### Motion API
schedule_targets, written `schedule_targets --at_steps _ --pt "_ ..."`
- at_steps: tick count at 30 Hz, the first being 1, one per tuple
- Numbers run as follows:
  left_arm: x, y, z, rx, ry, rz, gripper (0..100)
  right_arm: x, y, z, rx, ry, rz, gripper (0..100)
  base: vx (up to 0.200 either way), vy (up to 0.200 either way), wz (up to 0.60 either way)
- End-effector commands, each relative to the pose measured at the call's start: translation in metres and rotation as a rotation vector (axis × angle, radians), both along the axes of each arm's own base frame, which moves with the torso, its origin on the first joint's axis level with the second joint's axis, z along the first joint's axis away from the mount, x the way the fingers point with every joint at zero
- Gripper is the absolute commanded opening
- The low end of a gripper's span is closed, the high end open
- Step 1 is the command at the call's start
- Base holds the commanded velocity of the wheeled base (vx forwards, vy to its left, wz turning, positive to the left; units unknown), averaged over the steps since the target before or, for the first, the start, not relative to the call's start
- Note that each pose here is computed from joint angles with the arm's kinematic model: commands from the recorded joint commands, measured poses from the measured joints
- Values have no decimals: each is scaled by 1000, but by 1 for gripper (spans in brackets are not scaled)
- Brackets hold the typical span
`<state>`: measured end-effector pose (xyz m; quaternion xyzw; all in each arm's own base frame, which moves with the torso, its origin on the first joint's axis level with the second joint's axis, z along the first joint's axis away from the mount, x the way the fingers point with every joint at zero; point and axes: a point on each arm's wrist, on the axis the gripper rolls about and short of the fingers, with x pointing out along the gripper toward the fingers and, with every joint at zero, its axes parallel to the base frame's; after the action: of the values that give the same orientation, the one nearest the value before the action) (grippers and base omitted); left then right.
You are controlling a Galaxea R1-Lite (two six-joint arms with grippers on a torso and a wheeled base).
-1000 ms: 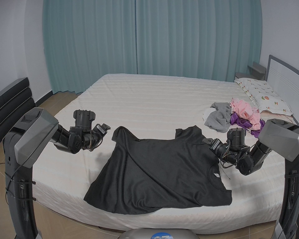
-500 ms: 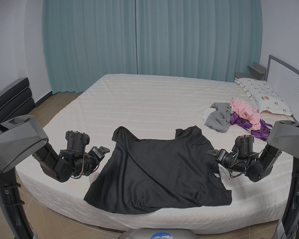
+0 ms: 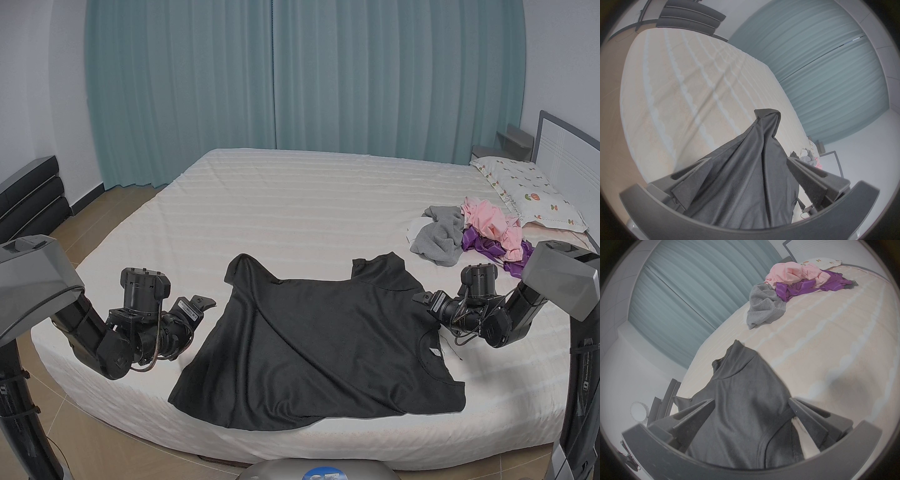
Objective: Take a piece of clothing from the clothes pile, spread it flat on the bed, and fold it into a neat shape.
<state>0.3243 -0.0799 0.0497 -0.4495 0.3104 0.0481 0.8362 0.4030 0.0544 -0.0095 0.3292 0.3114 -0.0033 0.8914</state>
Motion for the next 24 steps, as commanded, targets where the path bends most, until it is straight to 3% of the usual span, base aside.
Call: schedule_targets --at_steps 1,8,16,17,24 --pt "-3 1 -3 0 9 3 100 11 -6 -7 -2 -3 -16 100 0 0 0" --pt "-4 2 -4 1 17 5 100 14 -5 -5 -1 -15 -18 100 0 0 0" --pt "-4 2 -6 2 21 5 100 19 -2 -26 -5 16 -11 100 0 0 0" --pt "-4 2 -5 2 19 5 100 21 -3 -27 -3 13 -15 0 0 0 0" --pt "-4 3 -6 5 22 8 100 32 -9 -16 2 -39 -35 0 0 0 0"
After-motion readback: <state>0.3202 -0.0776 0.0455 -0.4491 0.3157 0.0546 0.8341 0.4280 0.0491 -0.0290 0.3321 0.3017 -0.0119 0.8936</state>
